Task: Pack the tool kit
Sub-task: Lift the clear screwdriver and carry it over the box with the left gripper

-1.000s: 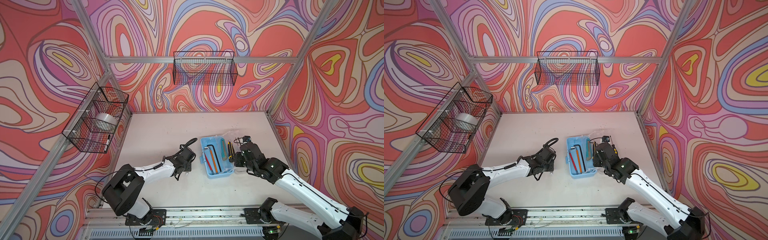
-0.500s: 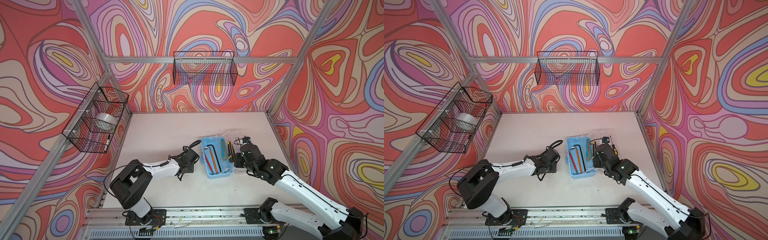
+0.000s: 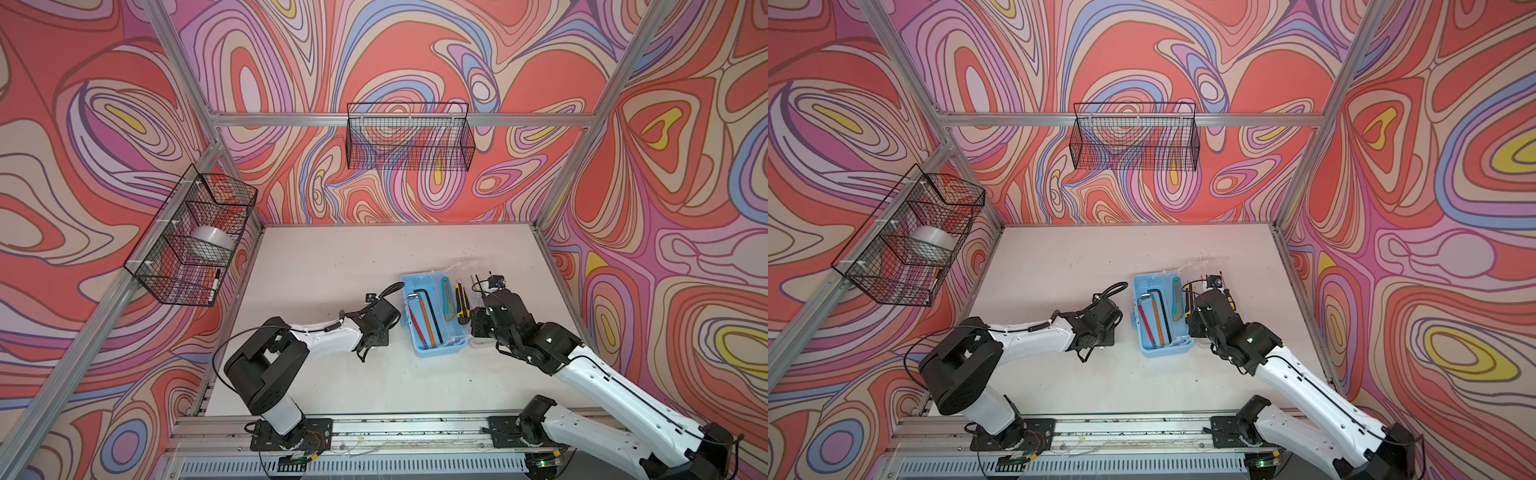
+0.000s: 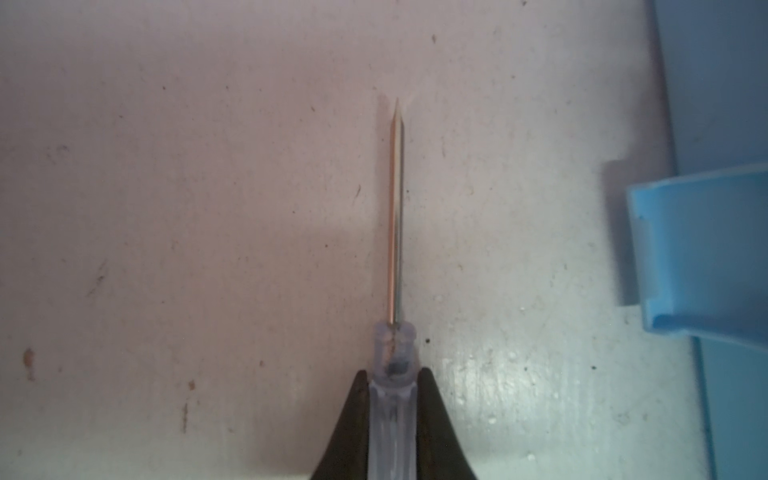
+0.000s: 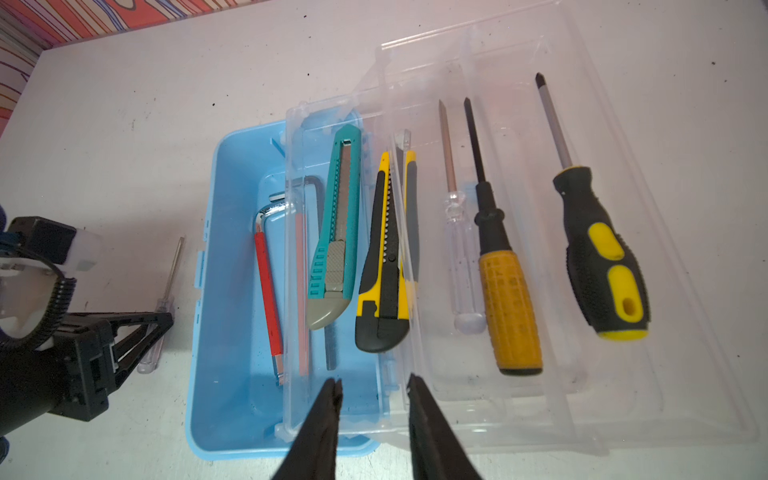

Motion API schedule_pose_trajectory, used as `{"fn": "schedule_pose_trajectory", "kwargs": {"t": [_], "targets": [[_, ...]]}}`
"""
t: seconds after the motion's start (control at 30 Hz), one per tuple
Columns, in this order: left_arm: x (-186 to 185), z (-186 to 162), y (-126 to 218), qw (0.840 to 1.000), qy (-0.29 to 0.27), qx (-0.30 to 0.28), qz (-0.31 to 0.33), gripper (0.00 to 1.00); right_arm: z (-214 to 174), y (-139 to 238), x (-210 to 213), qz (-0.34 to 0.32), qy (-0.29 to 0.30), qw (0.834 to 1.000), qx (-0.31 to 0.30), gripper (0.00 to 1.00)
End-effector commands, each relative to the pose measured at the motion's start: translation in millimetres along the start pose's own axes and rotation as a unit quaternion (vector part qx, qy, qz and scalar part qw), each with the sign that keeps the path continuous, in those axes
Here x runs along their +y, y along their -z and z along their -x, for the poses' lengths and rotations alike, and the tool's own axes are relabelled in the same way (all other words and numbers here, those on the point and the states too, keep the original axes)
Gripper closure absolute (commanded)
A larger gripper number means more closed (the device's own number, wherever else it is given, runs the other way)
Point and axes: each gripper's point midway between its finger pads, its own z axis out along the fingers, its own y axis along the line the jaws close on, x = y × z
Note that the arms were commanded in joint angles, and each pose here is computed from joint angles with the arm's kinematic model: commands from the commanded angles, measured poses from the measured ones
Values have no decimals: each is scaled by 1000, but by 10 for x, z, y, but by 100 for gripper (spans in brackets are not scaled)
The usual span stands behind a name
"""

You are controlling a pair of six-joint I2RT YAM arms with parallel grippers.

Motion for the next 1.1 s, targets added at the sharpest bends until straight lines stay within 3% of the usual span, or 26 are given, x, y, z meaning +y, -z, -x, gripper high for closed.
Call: {"fn": "schedule_pose_trajectory", "kwargs": {"t": [0.0,0.17,0.27,0.4,0.57,0.83,1.07], "targets": [[50,17,92,1000,5,-5,10,100,91,47,-13,-7,4,1000,-19,71],[-104,254,441,998,22,-39,-41,100,214,134,-3,-6,-5,999,-36,71],[-215,495,810,991,57,-79,-89,100,361,288,-230,-67,-20,995,-67,72],[-641,793,1283,965,105,-134,-198,100,490,492,-528,-137,-36,984,-111,72],[-1409,950,1647,937,98,-162,-293,100,610,622,-739,-181,-30,976,-118,65],[-2397,1119,1685,917,85,-143,-364,100,871,581,-883,-111,-133,977,-122,63],[-2888,1232,1596,902,120,-133,-393,100,834,399,-822,-83,-156,978,-108,63]]}}
